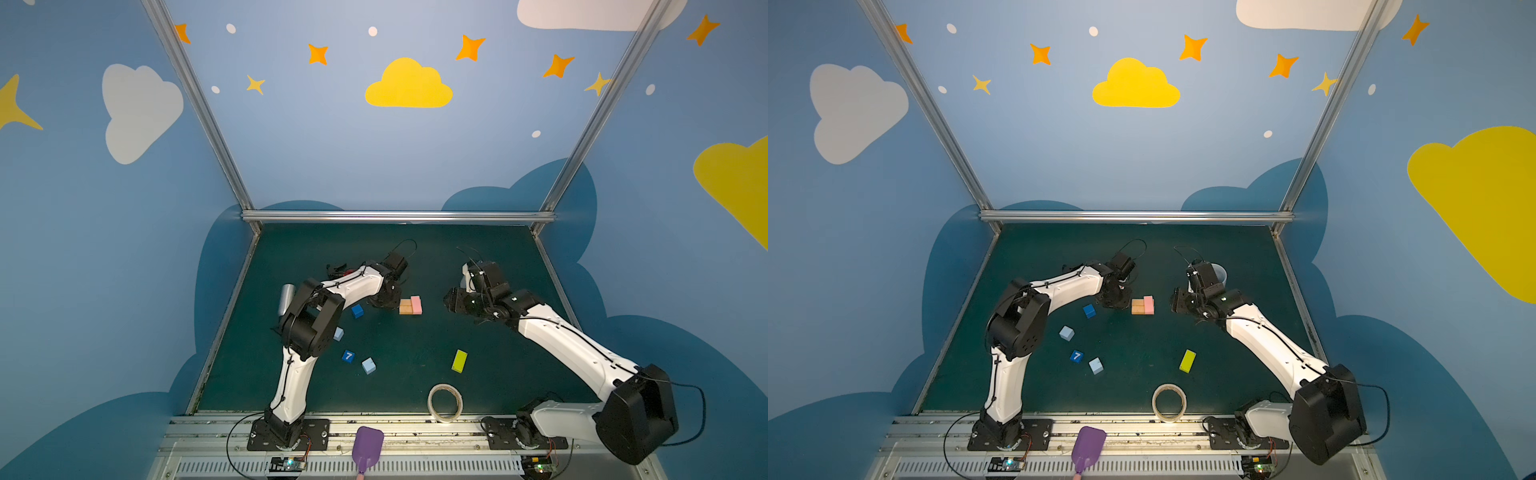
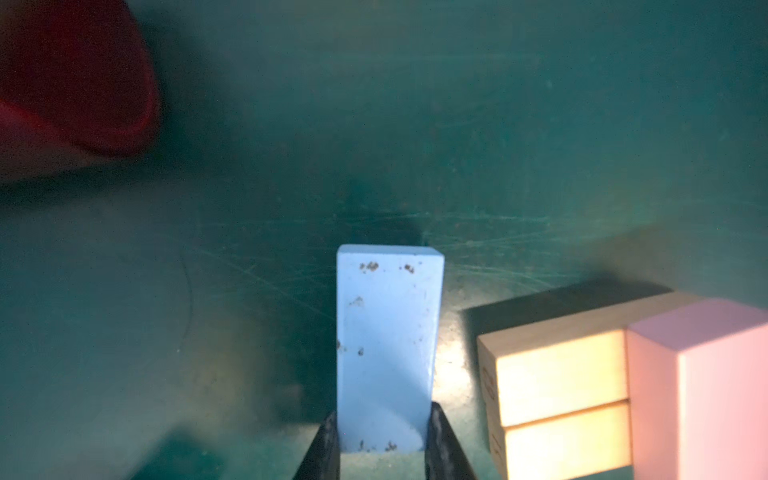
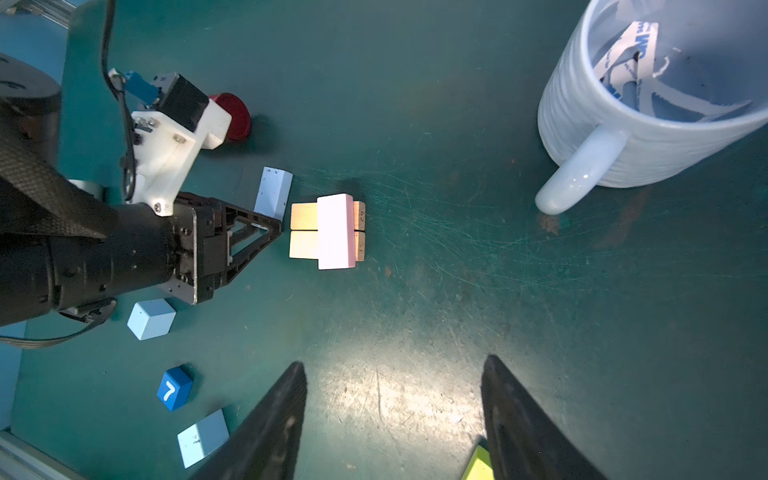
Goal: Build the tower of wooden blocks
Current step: 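Lift the light blue block with the left gripper and carry it beside the pink block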
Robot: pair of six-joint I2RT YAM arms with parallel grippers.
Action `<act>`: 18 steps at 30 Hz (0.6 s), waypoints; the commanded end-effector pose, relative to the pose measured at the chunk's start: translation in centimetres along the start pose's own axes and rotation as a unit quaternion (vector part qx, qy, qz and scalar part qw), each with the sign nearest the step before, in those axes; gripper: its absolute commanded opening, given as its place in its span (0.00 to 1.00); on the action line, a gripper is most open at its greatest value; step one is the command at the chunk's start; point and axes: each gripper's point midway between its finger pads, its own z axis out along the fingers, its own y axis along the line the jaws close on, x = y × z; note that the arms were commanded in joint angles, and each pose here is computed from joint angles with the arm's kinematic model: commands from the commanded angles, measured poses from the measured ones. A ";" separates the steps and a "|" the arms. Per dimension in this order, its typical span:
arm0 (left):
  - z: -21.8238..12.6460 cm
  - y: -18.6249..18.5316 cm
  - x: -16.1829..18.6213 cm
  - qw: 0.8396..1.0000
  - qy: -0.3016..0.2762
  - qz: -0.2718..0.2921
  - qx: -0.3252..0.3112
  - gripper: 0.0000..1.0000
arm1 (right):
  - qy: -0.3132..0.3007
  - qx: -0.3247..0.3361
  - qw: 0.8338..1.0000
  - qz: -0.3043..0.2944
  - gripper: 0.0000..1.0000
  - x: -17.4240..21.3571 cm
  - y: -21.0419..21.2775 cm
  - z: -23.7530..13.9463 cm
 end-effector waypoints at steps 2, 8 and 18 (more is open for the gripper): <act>-0.5 0.1 -0.4 1.000 -0.007 -0.009 -0.006 0.16 | 0.005 0.002 1.000 0.003 0.65 0.3 -0.3 0.4; -2.4 0.1 -0.7 1.000 -0.019 -0.016 -0.005 0.13 | 0.005 0.000 1.000 0.002 0.65 0.4 -0.3 0.4; -5.8 -0.6 -0.5 0.999 -0.033 -0.035 0.002 0.13 | 0.007 -0.008 1.000 0.001 0.65 0.6 -0.1 0.6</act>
